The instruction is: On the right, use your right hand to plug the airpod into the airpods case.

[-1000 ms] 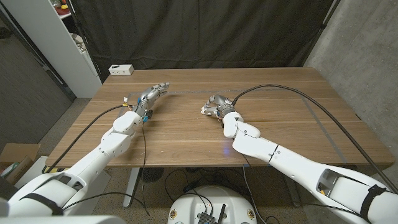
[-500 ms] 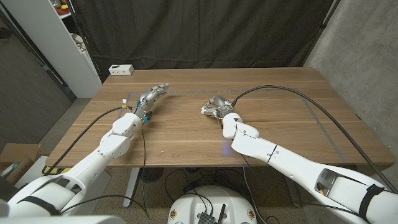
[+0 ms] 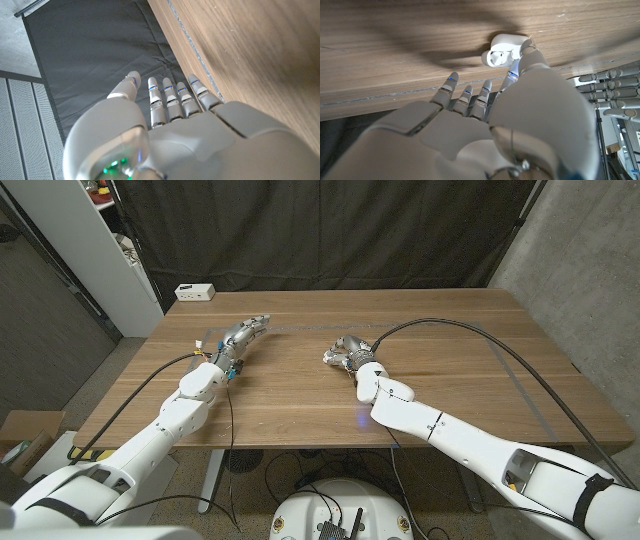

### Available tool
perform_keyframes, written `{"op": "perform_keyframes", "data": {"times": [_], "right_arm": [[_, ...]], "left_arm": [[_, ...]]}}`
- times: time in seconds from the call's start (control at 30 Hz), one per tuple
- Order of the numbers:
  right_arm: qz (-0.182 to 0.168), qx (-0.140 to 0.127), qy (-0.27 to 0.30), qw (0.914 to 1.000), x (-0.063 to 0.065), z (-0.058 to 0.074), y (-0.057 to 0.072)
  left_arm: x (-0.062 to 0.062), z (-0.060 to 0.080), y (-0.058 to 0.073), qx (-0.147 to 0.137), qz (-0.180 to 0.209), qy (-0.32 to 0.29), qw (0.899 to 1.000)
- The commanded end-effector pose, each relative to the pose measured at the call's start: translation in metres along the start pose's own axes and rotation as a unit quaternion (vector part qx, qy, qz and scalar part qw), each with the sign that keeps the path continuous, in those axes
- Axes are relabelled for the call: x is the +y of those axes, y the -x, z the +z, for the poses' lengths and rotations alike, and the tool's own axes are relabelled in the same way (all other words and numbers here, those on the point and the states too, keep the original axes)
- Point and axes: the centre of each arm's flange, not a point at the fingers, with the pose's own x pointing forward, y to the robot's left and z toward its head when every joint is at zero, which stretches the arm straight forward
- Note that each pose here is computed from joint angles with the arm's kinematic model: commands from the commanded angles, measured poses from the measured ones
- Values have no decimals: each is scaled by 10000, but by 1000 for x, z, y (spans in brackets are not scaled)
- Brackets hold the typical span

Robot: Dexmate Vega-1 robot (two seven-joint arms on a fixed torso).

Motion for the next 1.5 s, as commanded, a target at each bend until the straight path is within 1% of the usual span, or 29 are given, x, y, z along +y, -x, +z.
{"op": "perform_keyframes", "data": {"times": [0.03, 0.4, 0.77, 1.0, 1.17, 1.5], "right_arm": [[8, 38, 6, 10000, 3, -4, -4], [-22, 0, -39, 10000, 3, -8, -3], [-39, -118, -114, 9999, -4, -2, -4], [-57, -132, -143, 9998, -9, -2, -5], [-35, -145, -163, 9998, -8, -2, -4], [41, -290, -168, 9994, -5, -1, 2]], "left_arm": [[2, -2, -1, 5, -16, 58, 10000], [-2, -2, -3, 8, -29, 65, 10000], [-5, -1, -2, -8, -35, 71, 10000], [-6, -1, -2, 10, -27, 84, 10000], [-7, -2, -2, 29, -27, 91, 10000], [-8, -2, -1, 29, -19, 94, 10000]]}}
